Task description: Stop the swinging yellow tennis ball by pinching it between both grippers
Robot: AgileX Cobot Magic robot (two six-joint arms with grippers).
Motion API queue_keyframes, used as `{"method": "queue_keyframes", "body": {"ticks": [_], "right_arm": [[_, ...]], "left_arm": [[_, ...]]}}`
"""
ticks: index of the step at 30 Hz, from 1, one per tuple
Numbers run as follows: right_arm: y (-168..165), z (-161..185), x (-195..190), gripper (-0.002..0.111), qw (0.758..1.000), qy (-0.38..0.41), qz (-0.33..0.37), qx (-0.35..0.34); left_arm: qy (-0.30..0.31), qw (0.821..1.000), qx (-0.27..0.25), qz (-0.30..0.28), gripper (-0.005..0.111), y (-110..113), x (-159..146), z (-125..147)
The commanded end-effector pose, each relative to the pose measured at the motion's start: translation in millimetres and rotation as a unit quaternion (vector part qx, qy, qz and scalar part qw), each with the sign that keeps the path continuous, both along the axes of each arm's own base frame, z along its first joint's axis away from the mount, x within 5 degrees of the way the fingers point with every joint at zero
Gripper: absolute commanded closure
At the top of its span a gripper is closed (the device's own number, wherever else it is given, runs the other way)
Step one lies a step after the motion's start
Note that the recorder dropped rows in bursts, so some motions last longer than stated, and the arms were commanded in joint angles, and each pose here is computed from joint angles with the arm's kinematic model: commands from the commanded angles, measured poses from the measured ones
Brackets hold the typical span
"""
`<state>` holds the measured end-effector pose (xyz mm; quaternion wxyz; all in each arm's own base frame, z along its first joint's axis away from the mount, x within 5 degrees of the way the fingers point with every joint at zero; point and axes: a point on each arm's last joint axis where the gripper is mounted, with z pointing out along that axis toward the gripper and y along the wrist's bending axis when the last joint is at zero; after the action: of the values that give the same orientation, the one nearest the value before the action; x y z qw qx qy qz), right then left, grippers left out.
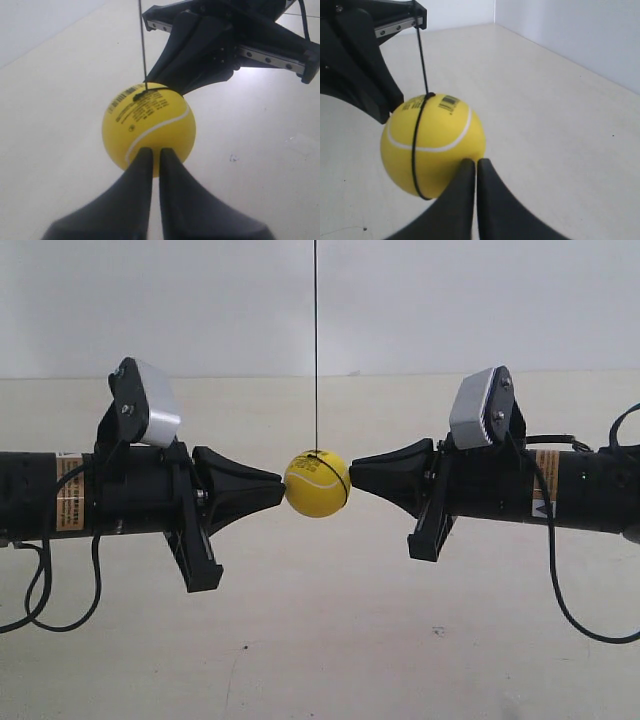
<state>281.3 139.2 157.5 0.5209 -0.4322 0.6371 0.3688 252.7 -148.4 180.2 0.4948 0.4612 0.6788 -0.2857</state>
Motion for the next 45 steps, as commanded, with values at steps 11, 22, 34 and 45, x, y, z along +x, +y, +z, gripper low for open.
{"method": "queue_keyframes", "body": {"ticks": [11, 22, 34, 45], "right_arm": [[-2, 4, 1, 0.108, 1.0, -0.007, 0.0, 0.004], [-5, 3, 3, 0.108, 1.0, -0.016, -0.011, -0.003], [-33, 6, 12, 0.108, 0.999, -0.01, -0.044, 0.02], [-36, 12, 17, 0.108, 0.996, -0.011, -0.079, 0.03]], "left_arm": [[0.0, 1.0, -0.001, 0.001, 0.102, -2, 1, 0], [0.004, 1.0, -0.001, 0.008, 0.102, 0, 1, 2], [-0.031, 0.992, 0.065, 0.102, 0.102, 21, -3, 34], [-0.069, 0.979, 0.033, 0.189, 0.102, 39, -19, 77]]}}
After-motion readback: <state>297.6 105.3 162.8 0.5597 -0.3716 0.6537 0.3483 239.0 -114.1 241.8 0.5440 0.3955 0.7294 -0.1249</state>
